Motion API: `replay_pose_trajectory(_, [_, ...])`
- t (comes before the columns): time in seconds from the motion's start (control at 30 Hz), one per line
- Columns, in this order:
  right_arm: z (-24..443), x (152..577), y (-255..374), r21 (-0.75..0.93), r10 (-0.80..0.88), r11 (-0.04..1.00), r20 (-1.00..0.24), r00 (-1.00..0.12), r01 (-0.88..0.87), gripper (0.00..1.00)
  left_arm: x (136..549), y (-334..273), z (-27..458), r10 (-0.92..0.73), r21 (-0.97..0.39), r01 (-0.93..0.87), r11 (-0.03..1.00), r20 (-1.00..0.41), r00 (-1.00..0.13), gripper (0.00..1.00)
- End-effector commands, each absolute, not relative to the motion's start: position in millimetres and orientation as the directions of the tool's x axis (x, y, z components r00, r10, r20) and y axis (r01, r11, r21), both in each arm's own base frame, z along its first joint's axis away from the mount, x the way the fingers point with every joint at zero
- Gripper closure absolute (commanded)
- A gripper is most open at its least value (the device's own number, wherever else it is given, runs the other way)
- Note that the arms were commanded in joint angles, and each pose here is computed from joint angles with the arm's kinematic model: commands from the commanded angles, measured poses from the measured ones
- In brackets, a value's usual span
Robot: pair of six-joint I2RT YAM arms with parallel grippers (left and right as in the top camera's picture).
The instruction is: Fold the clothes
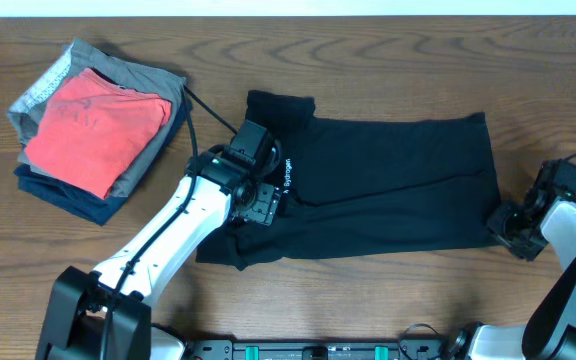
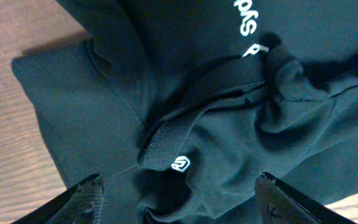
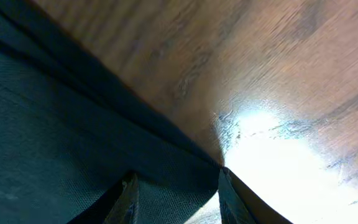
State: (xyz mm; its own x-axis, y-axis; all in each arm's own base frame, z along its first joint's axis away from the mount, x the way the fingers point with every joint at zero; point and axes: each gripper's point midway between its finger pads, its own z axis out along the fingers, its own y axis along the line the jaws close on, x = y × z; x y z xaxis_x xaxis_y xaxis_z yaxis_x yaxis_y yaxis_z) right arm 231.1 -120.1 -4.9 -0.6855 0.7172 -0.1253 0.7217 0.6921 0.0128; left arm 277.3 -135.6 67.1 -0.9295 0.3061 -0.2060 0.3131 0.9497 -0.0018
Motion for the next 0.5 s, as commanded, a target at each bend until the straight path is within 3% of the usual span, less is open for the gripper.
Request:
replay_pose_trajectory(0.0, [-14.6,208.9,-122.3,-0.065,0.709,0.696,-0.095,-0.699,0.715,0.63,270.0,-128.8,49.2,0.297,0.012,0.299,0.954,-0.151,-0.943,0.21])
replay_pose_trajectory(0.2, [-9.4,176.8,-143.5,-0.259,0.778,0.577,-0.117,-0.618,0.775,0.8,259.3,-128.6,36.9,0.3,-0.007,0.302,0.953,-0.106,-0.948,0.21])
replay_pose_trajectory(0.47, [1.2,139.0,-168.0,-0.4,0.864,0.383,-0.164,-0.476,0.832,0.81,241.0,-157.1,39.1,0.303,-0.198,0.31,0.93,-0.062,-0.951,0.21])
